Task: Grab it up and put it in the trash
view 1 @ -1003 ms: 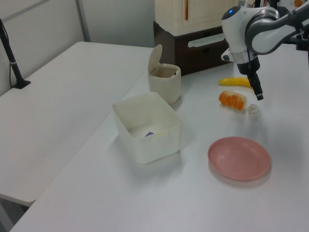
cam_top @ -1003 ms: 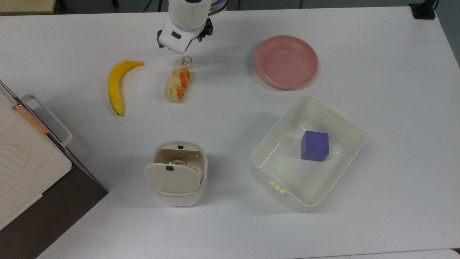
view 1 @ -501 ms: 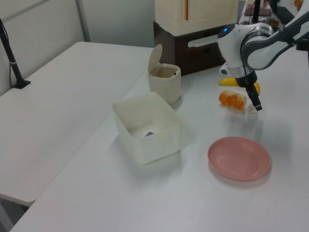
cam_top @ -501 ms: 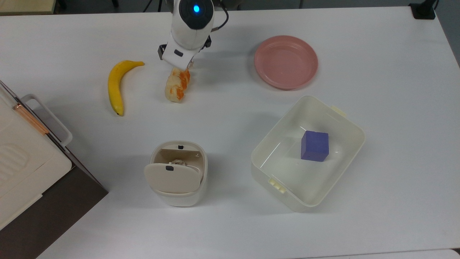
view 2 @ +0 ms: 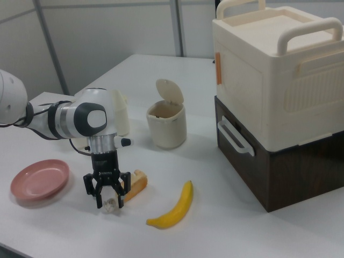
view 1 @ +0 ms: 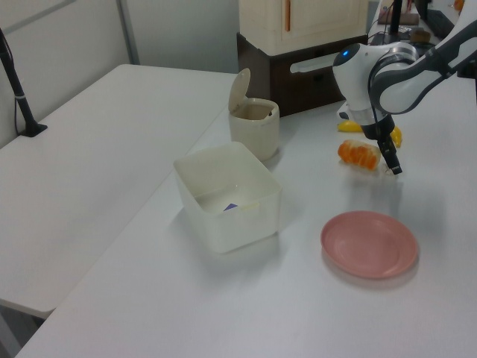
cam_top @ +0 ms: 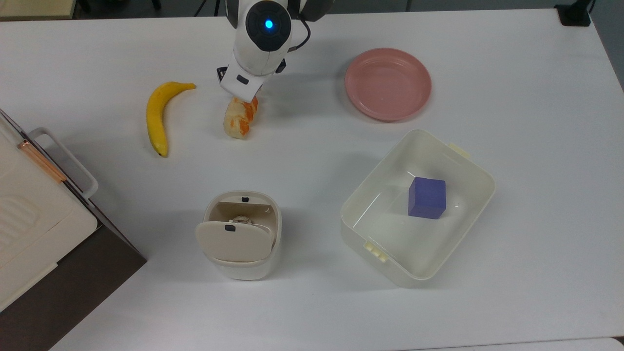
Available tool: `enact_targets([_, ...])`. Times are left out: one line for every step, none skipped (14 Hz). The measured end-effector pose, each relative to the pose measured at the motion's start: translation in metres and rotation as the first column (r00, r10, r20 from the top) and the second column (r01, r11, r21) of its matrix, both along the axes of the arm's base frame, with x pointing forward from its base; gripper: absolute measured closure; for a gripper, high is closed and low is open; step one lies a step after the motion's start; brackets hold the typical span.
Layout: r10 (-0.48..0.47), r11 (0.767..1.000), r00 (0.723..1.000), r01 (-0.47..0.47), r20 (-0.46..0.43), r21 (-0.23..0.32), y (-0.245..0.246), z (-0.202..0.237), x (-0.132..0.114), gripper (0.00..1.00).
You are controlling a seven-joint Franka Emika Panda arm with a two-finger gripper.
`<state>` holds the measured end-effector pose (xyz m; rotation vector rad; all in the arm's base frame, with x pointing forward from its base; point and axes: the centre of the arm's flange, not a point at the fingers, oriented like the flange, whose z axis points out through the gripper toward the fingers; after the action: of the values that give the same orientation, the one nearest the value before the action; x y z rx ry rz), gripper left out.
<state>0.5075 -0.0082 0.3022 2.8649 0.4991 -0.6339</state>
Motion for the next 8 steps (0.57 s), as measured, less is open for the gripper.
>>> enact_targets([-0.009,1.000,1.000,0.009,0.005,-0.004,0.0001,0.0001,0.0003,0.37])
enact_targets([-0.017,1.000,1.000,0.018,0.012,-0.007,0.0002,0.0003,0.0010,0.54])
enact_targets([-0.020,1.000,1.000,0.020,0.015,-0.007,0.0003,0.0008,0.0015,0.70])
enact_targets([-0.021,1.000,1.000,0.021,0.017,-0.008,0.0003,0.0014,0.0020,0.71])
enact_targets([-0.021,1.000,1.000,0.021,0.020,-0.008,0.0005,0.0024,0.0027,0.78])
enact_targets([-0.021,1.000,0.999,0.022,0.024,-0.008,0.0006,0.0042,0.0037,0.86])
enact_targets([-0.022,1.000,0.999,0.022,0.025,-0.008,0.0006,0.0044,0.0040,0.86])
enact_targets([-0.026,1.000,0.999,0.026,0.026,-0.010,0.0006,0.0044,0.0040,0.86])
